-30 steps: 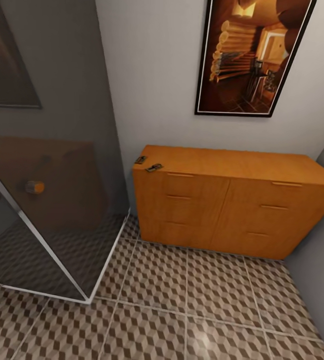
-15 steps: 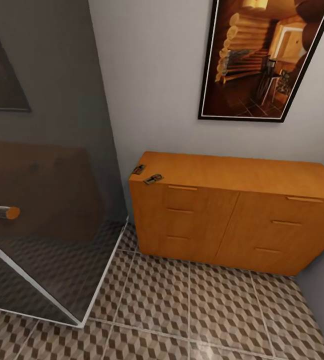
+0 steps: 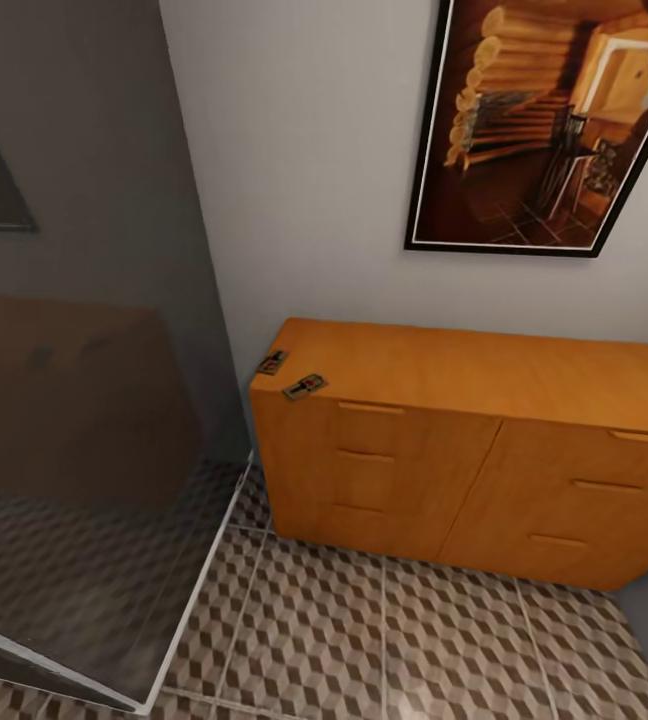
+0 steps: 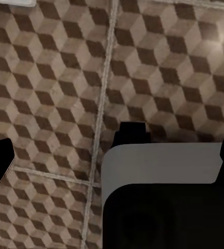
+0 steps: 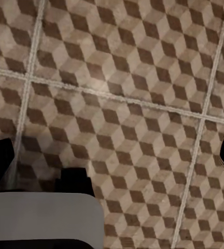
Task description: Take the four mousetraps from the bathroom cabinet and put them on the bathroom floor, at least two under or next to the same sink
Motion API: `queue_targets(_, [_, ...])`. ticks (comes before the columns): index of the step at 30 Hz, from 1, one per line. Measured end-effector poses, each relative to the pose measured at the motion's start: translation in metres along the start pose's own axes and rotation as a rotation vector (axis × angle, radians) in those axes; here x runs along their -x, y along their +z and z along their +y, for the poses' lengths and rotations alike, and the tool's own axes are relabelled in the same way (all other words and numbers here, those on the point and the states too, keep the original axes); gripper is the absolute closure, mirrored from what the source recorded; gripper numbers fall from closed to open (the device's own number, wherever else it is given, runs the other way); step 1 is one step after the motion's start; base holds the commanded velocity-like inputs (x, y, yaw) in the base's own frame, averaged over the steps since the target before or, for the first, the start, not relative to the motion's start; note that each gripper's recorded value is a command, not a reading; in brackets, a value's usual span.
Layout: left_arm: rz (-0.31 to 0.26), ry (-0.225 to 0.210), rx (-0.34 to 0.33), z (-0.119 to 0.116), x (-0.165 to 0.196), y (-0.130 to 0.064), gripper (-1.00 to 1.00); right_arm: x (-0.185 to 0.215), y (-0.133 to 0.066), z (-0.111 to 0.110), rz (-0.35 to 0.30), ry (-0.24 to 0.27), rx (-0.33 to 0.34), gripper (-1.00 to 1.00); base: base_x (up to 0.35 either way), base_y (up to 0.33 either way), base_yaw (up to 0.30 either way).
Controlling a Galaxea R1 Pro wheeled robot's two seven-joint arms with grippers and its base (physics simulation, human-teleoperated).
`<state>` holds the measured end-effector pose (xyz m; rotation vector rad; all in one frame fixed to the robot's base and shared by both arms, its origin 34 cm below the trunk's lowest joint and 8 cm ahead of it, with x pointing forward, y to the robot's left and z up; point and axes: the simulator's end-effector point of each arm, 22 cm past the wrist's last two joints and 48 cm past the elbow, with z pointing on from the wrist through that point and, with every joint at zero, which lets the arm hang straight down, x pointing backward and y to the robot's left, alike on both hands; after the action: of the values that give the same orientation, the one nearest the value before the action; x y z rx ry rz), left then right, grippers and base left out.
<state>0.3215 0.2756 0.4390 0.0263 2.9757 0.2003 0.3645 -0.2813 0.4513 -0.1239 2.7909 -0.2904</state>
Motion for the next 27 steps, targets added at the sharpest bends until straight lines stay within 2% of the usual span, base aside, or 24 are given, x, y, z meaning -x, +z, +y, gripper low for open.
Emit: queue_targets(27, [0.0, -0.001, 0.0, 0.0, 0.0, 0.0, -1.0, -0.0005, 0.0001, -0.001, 0.002, -0.001, -0.001, -1.0, 0.333, 0.0, 0.0])
